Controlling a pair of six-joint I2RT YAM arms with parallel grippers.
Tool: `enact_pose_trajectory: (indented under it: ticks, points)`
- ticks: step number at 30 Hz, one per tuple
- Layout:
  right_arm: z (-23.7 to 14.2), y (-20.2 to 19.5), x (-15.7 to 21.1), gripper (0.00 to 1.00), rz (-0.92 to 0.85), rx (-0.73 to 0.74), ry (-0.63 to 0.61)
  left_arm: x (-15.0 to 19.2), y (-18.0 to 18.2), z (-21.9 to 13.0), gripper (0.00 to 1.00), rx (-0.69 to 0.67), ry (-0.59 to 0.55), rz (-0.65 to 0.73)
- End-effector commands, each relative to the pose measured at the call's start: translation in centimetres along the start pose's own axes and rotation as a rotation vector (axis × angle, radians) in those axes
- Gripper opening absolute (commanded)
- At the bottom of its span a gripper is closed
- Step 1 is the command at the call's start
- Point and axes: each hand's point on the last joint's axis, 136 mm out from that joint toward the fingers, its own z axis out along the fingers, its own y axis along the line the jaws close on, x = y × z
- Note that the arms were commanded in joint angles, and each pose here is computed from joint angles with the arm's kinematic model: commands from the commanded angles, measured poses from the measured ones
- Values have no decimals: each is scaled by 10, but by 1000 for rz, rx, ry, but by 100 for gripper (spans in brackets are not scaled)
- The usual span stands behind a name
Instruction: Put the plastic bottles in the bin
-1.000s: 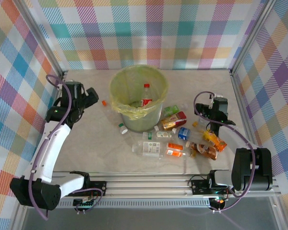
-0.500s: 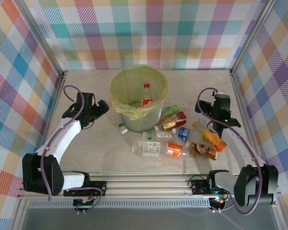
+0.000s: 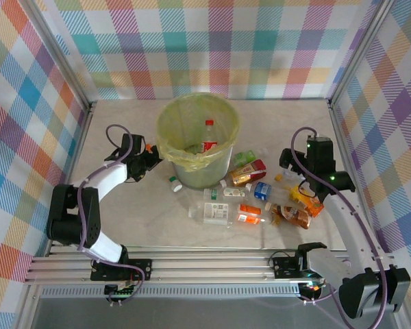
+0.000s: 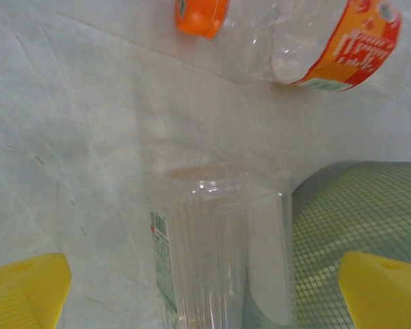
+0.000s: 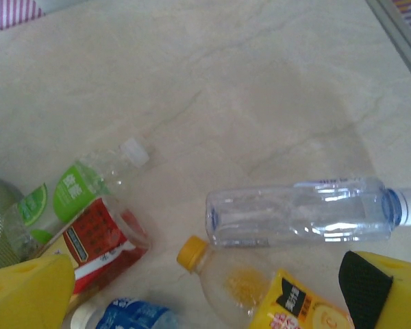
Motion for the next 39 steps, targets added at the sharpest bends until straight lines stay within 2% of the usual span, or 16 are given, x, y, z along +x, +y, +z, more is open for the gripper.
enact_pose_trajectory:
  ticks: [1,12,20,23,31,39]
  points:
    - [-9,1,6,100,21,12,46,-5,-17,10,100,63,9,-11]
    - [-4,12,12,100,-1,2,84,4,-8,37,95,38,58,-33]
    - [-4,19,12,100,1,-14,78,14,4,45,87,13,76,-63]
    - [-5,20,13,100,0,-18,80,15,6,46,82,12,75,-68]
    - [-10,20,14,100,3,-22,72,9,10,39,59,-19,41,-46]
    - [-21,24,10,100,12,-61,47,-17,12,0,40,-93,-73,36]
